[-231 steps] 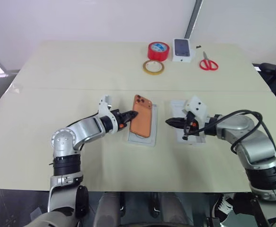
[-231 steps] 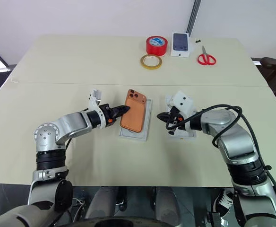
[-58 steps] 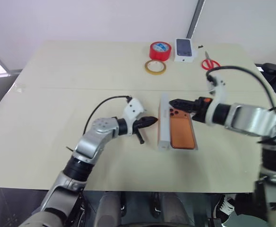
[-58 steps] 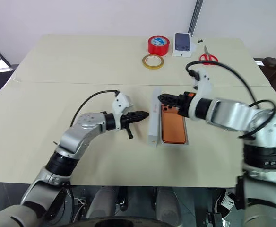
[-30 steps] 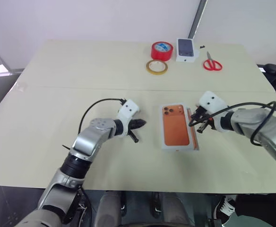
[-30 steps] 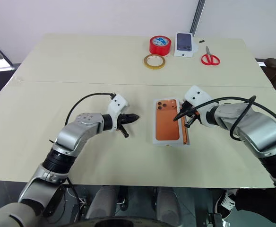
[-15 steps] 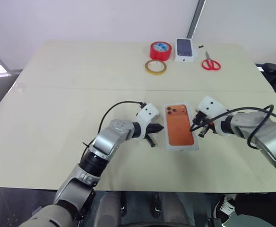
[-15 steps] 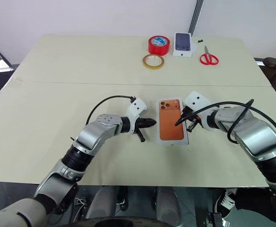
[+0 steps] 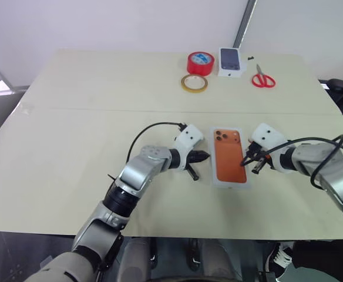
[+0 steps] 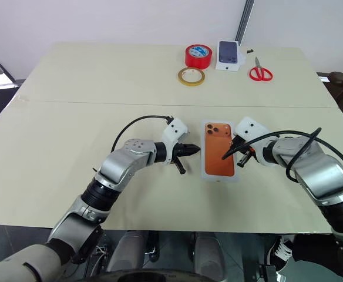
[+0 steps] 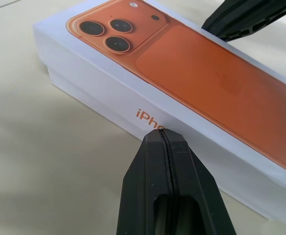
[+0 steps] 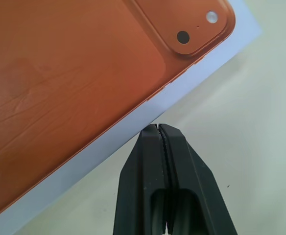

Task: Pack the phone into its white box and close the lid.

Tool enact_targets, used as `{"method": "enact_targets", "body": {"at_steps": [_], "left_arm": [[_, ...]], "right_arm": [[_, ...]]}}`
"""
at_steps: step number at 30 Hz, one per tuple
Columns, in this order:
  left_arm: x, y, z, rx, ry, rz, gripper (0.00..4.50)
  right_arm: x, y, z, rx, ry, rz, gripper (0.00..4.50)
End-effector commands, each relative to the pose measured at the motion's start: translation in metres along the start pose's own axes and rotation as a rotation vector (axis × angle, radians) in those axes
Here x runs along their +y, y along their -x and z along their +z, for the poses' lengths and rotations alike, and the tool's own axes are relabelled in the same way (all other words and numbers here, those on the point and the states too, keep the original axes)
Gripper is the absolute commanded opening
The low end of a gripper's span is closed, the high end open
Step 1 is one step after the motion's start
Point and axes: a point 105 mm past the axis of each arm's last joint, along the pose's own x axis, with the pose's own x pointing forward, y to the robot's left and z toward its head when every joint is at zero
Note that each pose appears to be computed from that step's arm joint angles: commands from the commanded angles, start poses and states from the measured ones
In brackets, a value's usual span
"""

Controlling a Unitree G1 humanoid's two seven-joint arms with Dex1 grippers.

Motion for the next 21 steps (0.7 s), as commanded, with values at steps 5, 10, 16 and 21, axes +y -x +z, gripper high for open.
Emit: {"method": "enact_targets", "body": {"at_steps": [5, 10, 16, 21], "left_arm": [[0.004, 0.0, 0.014, -0.048, -0.02, 0.018, 0.0], [0.014, 0.004, 0.01, -0.048, 0.003, 0.06, 0.0], [0.03, 0.015, 0.022, -0.118, 0.051, 0.113, 0.0], [0.021, 0.004, 0.047, -0.177, 0.019, 0.055, 0.0]], "right_arm": [[-0.014, 0.011, 0.013, -0.056, 0.025, -0.064, 0.04], [-0.021, 0.014, 0.013, -0.056, 0.024, -0.082, 0.04], [-0.032, 0.03, 0.013, -0.072, 0.045, -0.081, 0.04], [0.007, 0.047, 0.029, -0.189, 0.043, 0.162, 0.04]]}}
